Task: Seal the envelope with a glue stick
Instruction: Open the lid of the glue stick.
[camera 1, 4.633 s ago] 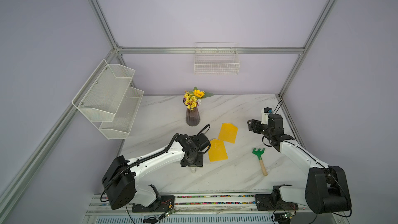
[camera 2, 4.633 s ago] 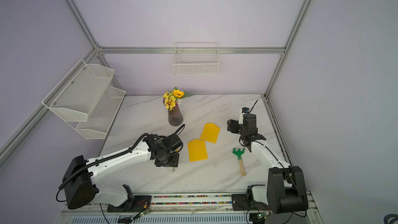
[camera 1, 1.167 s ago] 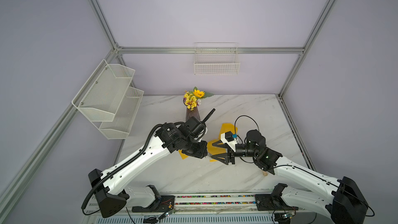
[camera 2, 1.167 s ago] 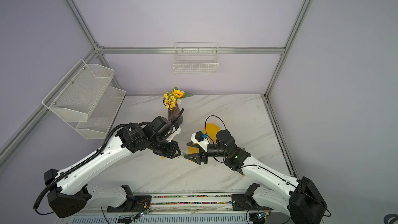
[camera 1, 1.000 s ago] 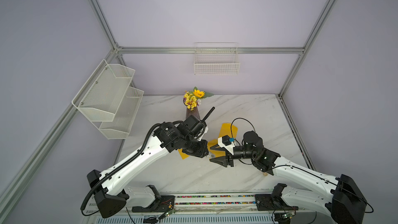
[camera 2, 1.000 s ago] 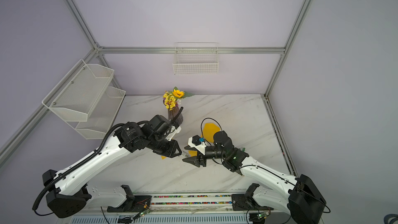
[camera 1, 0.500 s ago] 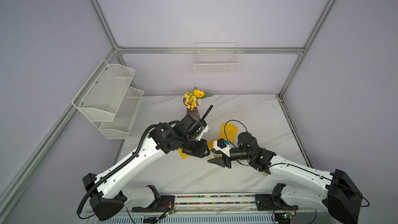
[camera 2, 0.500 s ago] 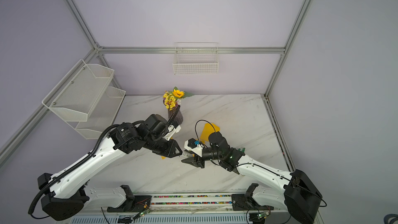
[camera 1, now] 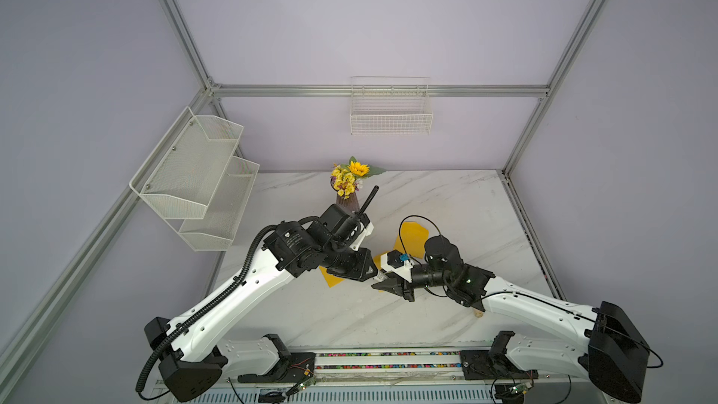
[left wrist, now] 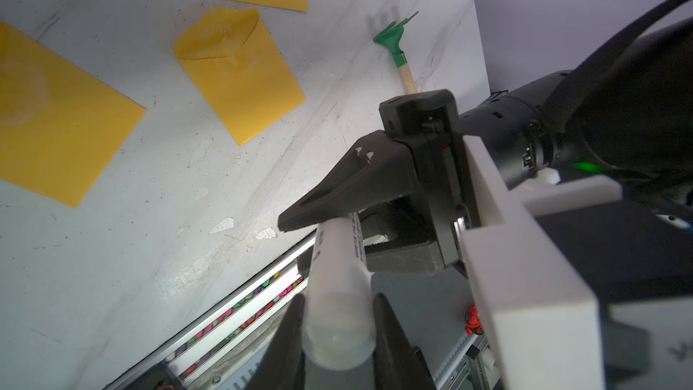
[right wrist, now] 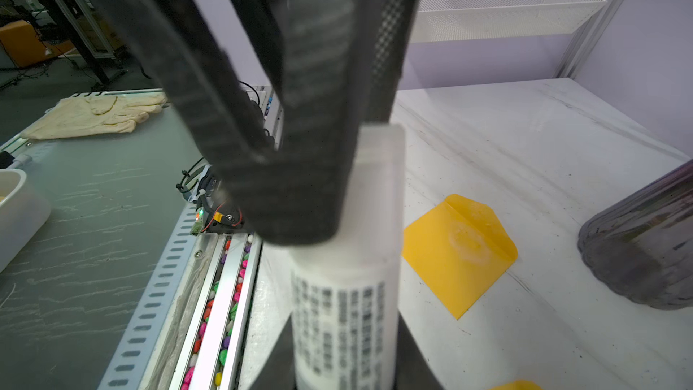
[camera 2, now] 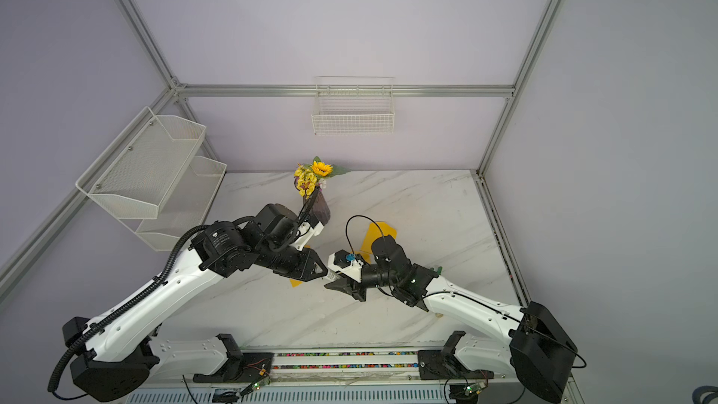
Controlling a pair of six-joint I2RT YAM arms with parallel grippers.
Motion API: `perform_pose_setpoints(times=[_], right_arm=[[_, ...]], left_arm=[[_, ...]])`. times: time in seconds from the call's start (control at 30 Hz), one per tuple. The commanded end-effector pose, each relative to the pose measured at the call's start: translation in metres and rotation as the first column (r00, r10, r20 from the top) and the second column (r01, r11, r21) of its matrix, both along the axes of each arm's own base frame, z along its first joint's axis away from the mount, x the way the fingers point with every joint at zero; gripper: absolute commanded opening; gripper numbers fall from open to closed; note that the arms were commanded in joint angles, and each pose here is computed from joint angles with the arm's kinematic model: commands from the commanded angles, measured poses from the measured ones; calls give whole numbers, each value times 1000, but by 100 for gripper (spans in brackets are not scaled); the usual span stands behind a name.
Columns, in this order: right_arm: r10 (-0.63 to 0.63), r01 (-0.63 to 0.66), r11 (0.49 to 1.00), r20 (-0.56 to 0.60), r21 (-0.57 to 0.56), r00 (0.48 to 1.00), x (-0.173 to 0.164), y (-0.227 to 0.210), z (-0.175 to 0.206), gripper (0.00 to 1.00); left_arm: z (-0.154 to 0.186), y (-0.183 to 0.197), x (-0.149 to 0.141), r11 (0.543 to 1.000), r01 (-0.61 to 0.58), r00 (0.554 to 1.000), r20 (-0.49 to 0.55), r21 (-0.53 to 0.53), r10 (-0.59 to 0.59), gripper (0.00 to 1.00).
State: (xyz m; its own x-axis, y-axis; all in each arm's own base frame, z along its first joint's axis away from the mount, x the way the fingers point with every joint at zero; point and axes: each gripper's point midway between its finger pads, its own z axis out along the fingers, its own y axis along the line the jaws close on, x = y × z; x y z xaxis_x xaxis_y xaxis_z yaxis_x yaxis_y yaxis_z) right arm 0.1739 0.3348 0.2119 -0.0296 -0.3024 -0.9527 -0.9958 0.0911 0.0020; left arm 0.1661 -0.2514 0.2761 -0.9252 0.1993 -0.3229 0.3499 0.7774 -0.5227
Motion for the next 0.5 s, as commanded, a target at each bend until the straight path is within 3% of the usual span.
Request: perform_pose_setpoints(times=[0.0,0.47], right_arm=[[-79,79,995,8,-58,997,12,-4,-12,0],[-187,190,980,42,-62,981,27,-13,-20,0]], left_arm=[[24,2,5,996,-3,998,62,-84,8,0],[37,17,15,985,-49,996,62,-164,60,0]])
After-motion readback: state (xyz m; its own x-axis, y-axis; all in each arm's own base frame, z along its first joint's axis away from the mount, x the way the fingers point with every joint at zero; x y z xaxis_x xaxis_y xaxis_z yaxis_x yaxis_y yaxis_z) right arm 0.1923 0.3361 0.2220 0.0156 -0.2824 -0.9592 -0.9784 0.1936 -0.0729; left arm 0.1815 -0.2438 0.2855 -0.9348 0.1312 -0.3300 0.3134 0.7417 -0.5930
